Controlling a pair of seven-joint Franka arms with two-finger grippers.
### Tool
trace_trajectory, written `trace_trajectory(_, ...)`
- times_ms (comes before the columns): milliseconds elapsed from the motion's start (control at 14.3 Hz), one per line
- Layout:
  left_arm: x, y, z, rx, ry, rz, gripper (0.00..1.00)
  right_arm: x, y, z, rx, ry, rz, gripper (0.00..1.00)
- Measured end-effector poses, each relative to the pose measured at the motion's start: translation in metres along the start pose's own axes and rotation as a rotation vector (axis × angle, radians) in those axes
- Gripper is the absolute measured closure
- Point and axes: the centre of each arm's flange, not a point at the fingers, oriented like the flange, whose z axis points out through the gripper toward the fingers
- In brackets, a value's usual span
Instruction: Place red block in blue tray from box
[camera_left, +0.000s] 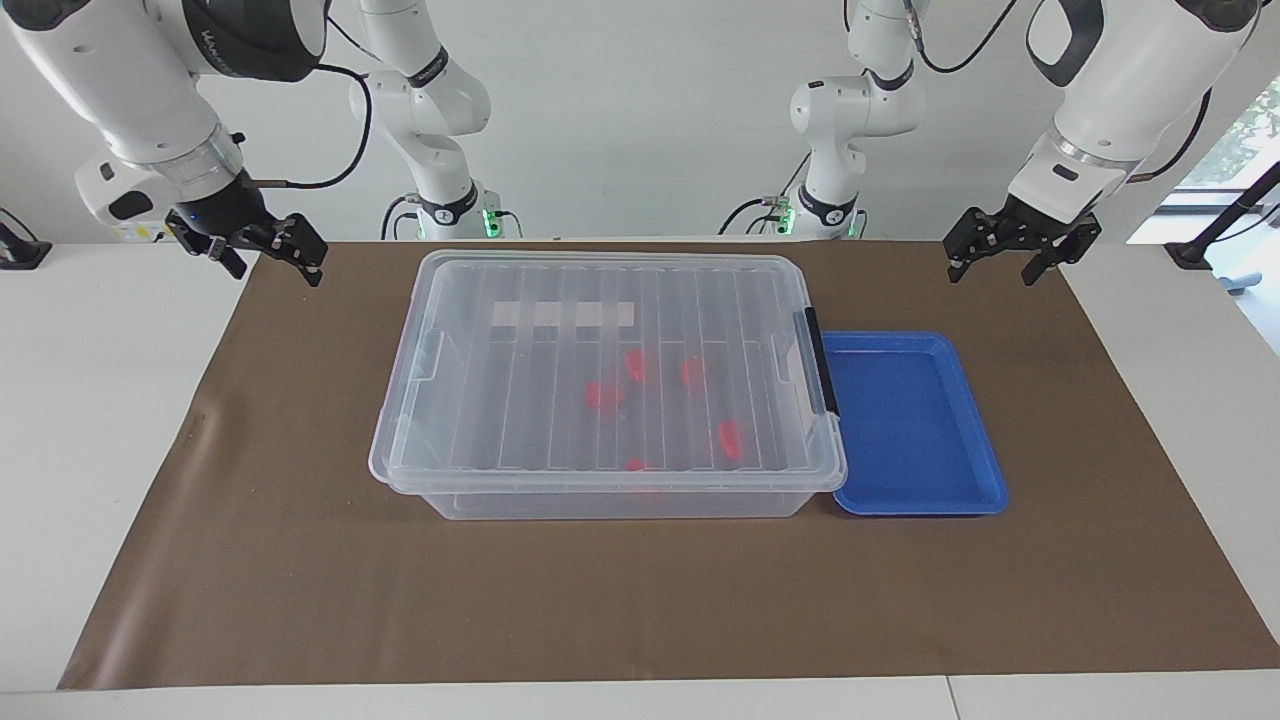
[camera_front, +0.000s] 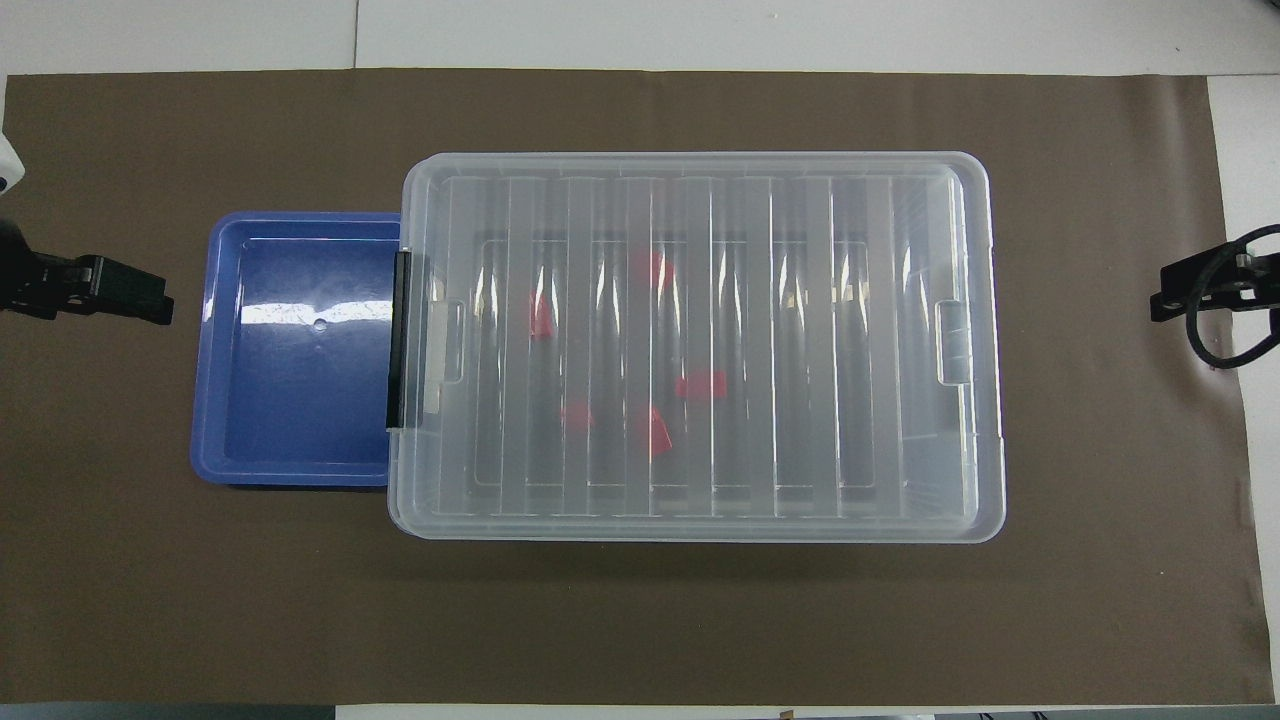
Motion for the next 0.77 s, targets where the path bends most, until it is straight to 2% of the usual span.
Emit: trace_trajectory(770,0.0,0.0,0.0,0.0,0.0,0.0,0.0,0.0011,-0.0098,-0.0001,0.0,0.013,-0.018,0.0)
